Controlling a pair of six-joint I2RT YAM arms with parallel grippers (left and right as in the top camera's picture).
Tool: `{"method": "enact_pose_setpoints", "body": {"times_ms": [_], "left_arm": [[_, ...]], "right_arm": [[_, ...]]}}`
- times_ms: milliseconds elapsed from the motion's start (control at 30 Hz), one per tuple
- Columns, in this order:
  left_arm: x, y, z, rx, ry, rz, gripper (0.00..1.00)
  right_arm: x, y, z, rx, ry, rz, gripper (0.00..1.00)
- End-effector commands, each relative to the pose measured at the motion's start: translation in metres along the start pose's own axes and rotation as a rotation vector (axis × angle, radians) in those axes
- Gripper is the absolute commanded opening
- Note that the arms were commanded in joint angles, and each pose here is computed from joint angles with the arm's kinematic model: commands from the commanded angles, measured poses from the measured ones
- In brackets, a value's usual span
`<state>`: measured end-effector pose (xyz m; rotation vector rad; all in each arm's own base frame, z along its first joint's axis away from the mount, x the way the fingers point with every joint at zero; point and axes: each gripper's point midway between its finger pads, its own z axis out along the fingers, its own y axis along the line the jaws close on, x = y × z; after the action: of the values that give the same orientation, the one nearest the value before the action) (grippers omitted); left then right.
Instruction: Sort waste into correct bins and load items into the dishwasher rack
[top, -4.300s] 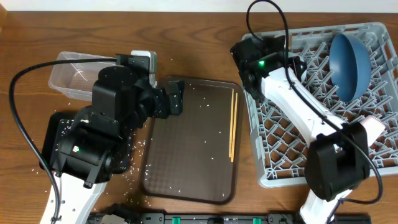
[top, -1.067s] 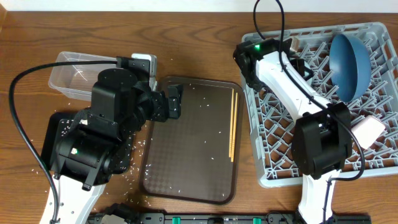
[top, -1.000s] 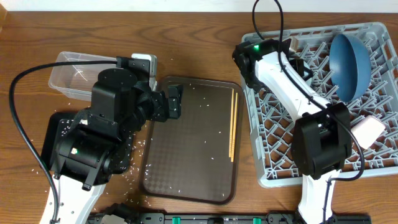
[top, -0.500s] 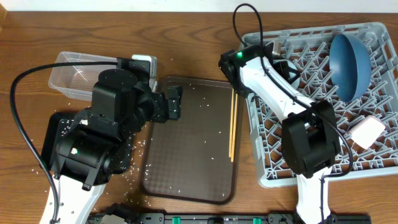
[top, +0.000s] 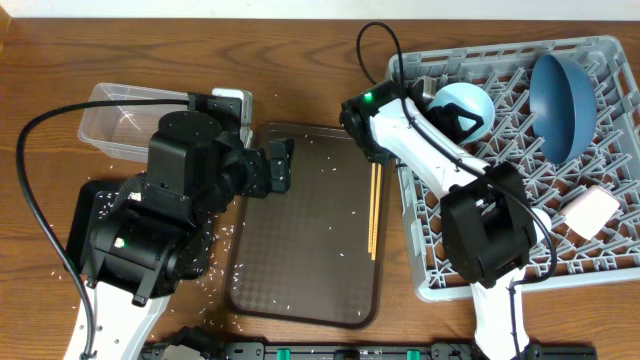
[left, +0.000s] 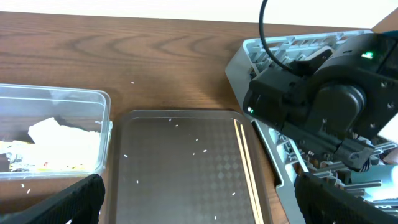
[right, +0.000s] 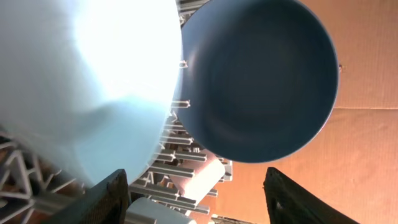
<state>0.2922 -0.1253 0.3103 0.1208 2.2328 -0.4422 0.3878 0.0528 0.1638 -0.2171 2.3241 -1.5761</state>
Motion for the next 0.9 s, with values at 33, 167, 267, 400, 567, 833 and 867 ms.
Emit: {"method": "enact_pose_setpoints", "body": {"times_ms": [33, 167, 267, 400, 567, 833, 867], "left_arm": [[-0.005, 0.002, -0.005, -0.011, -0.021, 0.015, 0.98], [-0.005, 0.002, -0.005, -0.011, -0.021, 0.015, 0.98], [-0.004, 0.002, -0.005, -0.011, -0.020, 0.015, 0.98], [-0.004, 0.002, -0.005, -0.011, -0.020, 0.015, 0.98], [-0.003, 0.003, -0.005, -0.012, -0.017, 0.016, 0.98], [-0.009, 0.024, -0.019, -0.127, -0.057, 0.132, 0.98], [-0.010, 0.030, -0.024, -0.150, -0.068, 0.121, 0.98]], "right_arm": [[-0.005, 0.001, -0.014, 0.000, -0.044, 0.037, 0.60], [-0.005, -0.001, -0.018, -0.007, -0.053, 0.070, 0.50], [-0.004, 0.001, -0.017, -0.016, -0.043, 0.076, 0.48], [0.000, 0.006, -0.019, -0.090, 0.008, 0.169, 0.49], [-0.013, -0.004, -0.039, -0.346, 0.093, 0.307, 0.49], [-0.051, -0.045, -0.104, -0.914, 0.028, 0.436, 0.58], [-0.052, -0.050, -0.106, -0.966, 0.035, 0.462, 0.59]]}}
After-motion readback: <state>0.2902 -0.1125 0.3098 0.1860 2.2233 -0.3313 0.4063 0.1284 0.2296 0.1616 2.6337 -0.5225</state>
